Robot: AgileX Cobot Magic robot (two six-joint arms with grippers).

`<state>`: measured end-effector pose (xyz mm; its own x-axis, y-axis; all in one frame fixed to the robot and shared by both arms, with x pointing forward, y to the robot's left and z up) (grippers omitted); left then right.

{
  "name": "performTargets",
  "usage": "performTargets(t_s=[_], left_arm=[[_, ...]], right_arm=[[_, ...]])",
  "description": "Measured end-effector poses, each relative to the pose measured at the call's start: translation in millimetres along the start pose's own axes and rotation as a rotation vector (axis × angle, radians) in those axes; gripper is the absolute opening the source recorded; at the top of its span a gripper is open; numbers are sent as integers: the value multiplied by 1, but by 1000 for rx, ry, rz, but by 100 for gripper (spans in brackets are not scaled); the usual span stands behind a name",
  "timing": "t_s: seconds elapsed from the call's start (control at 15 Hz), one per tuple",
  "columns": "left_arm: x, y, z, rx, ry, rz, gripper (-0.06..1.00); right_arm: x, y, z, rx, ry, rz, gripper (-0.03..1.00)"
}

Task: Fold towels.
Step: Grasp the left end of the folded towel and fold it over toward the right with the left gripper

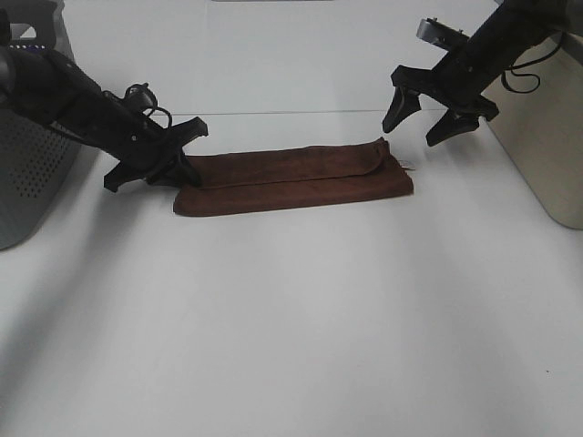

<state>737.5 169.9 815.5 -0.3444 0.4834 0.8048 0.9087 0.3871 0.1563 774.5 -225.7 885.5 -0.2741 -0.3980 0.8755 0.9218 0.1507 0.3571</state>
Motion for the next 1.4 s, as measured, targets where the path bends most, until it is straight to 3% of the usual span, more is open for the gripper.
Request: performTargets(t_s=[0.33,0.6,0.73,0.93,1.27,1.4], left_arm=[[5,-2,4,-24,49,22,3],[44,4,2,-100,218,41,3],[63,11,-7,-118,261,50,3],[83,13,-38,-161,262,84,3],[85,-15,-130,-275,166,37,3],[72,-29,-144,-282,149,41,3]], right_arm=[[0,0,-1,5,-8,3,77],[0,-1,-1,5,-8,6,77],[0,-1,-1,5,-7,8,77],[0,-3,0,5,-3,19,77],[0,-4,0,5,0,30,77],[0,-4,0,5,0,30,77]])
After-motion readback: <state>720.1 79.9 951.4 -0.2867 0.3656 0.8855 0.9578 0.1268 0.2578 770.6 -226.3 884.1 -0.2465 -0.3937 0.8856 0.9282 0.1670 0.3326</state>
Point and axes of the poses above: a point on each arm's last joint axis where the gripper is mounted, x pointing back along that axis away from the gripper, z along the wrist's bending axis when the last joint is at zero, y = z × x, the point moved 5 cm from there along -x, pointing out along that axis toward the gripper, and after that the axes turned 8 degrees about x, right-handed, at the moved point
